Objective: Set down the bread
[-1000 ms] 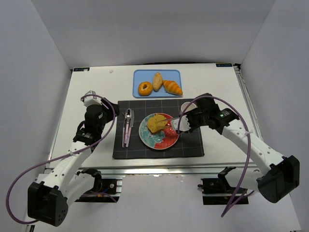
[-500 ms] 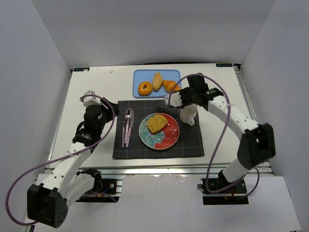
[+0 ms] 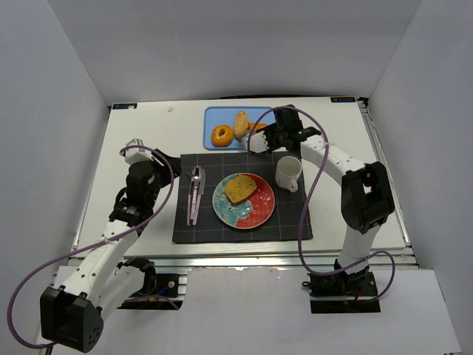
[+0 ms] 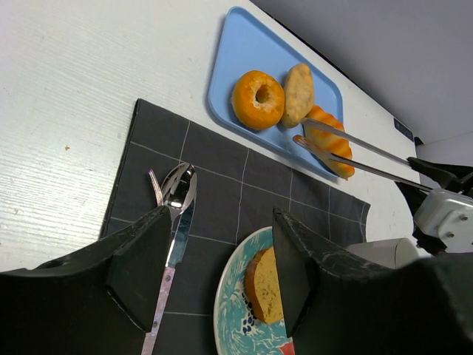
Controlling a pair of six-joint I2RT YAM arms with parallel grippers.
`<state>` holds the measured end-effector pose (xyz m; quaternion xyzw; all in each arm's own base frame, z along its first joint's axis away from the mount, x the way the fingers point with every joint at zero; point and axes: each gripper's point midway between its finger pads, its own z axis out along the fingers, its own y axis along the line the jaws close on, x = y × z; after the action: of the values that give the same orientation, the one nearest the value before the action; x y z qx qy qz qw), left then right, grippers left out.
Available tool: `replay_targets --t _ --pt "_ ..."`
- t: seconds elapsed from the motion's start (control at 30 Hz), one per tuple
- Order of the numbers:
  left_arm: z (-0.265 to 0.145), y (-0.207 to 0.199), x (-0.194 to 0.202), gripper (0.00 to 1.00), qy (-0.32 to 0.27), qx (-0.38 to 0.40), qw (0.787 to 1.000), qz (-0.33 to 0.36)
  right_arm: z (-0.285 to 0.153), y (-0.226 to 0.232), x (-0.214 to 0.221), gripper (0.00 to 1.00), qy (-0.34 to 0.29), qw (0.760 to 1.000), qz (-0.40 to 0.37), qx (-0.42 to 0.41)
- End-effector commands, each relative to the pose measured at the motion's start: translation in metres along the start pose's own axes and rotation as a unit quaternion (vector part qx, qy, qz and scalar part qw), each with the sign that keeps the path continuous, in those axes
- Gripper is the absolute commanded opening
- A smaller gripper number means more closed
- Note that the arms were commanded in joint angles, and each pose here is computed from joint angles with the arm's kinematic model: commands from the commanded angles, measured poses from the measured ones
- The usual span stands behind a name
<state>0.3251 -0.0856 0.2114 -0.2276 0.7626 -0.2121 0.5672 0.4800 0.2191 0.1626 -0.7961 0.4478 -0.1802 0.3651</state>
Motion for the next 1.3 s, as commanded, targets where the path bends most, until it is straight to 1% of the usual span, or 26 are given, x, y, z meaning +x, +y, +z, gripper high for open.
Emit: replay_targets --t 0.0,0.13,0.17,0.2,0.47,0.9,1.0,1.07,1.1,1.13,1.17,1.2,1.27 --pt "0.000 -0.006 -0.006 0.67 -0.010 0.011 1.000 -0.006 -0.009 -0.047 0.004 0.44 0.015 0.997 -0.024 0.069" --pt "0.003 -0.007 -0.005 0.67 -0.007 0.013 1.000 -0.004 -0.001 -0.047 0.003 0.44 0.014 0.997 -0.024 0.071" --pt "0.003 -0.006 -0.004 0.67 -0.006 0.012 1.000 -0.005 -0.001 -0.046 0.009 0.45 0.029 0.997 -0.023 0.071" --pt "0.004 -0.007 -0.004 0.67 -0.007 0.012 1.000 -0.005 0.001 -0.047 0.010 0.45 0.030 0.996 -0.024 0.074" --pt "0.006 -0.006 -0.003 0.67 -0.003 0.010 1.000 -0.003 0.018 -0.034 0.014 0.46 0.039 0.997 -0.031 0.057" --pt "0.011 -0.007 0.000 0.67 0.002 0.010 1.000 -0.002 0.026 -0.037 0.017 0.47 0.044 0.997 -0.040 0.055" --pt "0.012 -0.009 -0.001 0.67 0.003 0.012 1.000 -0.002 0.031 -0.038 0.017 0.44 0.048 0.997 -0.036 0.056" --pt "0.012 -0.009 -0.003 0.67 0.000 0.011 1.000 -0.001 0.033 -0.042 0.018 0.38 0.050 0.997 -0.029 0.057" --pt "0.012 -0.009 -0.003 0.67 0.000 0.011 1.000 -0.001 0.035 -0.041 0.018 0.34 0.050 0.997 -0.028 0.055" --pt "0.011 -0.009 -0.003 0.67 0.000 0.011 1.000 -0.001 0.036 -0.040 0.018 0.27 0.049 0.997 -0.026 0.052" --pt "0.011 -0.010 -0.003 0.67 0.000 0.011 1.000 -0.001 0.036 -0.041 0.019 0.24 0.049 0.997 -0.025 0.052" --pt "0.012 -0.009 -0.002 0.67 0.002 0.010 1.000 -0.001 0.035 -0.041 0.019 0.17 0.049 0.997 -0.024 0.052" --pt "0.012 -0.009 -0.002 0.67 0.002 0.011 1.000 -0.002 0.033 -0.042 0.017 0.12 0.045 0.997 -0.019 0.054"
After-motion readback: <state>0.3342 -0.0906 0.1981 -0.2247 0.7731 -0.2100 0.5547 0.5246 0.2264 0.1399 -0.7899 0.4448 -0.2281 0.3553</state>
